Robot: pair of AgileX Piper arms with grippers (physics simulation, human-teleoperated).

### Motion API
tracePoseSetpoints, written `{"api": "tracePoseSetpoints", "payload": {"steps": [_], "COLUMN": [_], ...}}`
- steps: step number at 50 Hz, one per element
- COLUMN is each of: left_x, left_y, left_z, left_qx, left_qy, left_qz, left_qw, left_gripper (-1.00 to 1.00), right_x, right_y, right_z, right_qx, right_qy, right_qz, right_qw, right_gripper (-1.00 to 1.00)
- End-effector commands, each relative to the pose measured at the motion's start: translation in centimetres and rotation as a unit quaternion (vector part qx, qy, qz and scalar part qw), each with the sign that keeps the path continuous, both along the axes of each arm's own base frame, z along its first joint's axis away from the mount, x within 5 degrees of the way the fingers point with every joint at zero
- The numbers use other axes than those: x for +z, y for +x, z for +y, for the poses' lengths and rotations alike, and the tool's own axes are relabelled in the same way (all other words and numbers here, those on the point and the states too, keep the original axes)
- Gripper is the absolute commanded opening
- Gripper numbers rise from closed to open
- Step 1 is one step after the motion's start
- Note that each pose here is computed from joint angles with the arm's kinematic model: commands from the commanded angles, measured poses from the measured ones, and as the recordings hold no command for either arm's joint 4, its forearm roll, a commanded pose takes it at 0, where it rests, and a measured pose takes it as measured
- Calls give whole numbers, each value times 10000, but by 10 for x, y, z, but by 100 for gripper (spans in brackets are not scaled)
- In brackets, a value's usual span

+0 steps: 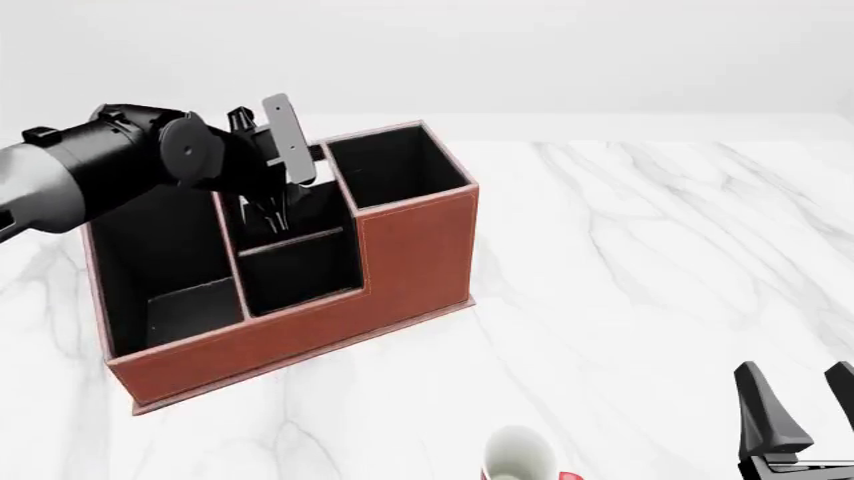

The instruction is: Pick up the book and place it in the front compartment of the caddy.

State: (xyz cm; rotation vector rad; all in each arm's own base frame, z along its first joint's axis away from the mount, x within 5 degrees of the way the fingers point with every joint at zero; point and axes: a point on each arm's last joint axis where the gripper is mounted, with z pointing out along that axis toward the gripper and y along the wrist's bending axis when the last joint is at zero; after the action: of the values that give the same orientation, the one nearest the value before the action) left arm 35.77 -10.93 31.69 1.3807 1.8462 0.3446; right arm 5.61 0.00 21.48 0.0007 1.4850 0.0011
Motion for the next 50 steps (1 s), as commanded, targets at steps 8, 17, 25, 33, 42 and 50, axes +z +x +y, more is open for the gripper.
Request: {"api": "tracePoseSetpoints", "payload": {"steps": [8, 17, 25, 33, 42, 50], "left_x": [-27, -28, -28, -27, -26, -25], "left_y": [22, 27, 27, 27, 26, 26], "left_z": [28, 31, 32, 32, 34, 34], "left_qx": [394, 448, 456, 455, 465, 468], "left_qy": [110, 101, 111, 119, 123, 124], "left_qz": [-39, -61, -47, -54, -47, -50], "left_qw": [9992, 9989, 9989, 9989, 9988, 9988], "left_gripper": [-100, 100, 100, 100, 100, 100], "right_x": [0, 0, 0, 0, 0, 0], "right_y": [0, 0, 0, 0, 0, 0], "right_z": [0, 0, 0, 0, 0, 0], "right_qx": [-1, -1, 0, -1, 0, 0], "right_qy": [-3, -2, -2, -3, -3, -3], "right_qz": [-2, -1, -1, -2, -1, -2], "right_qw": [10000, 10000, 10000, 10000, 10000, 10000], "right_gripper": [100, 100, 100, 100, 100, 100]}}
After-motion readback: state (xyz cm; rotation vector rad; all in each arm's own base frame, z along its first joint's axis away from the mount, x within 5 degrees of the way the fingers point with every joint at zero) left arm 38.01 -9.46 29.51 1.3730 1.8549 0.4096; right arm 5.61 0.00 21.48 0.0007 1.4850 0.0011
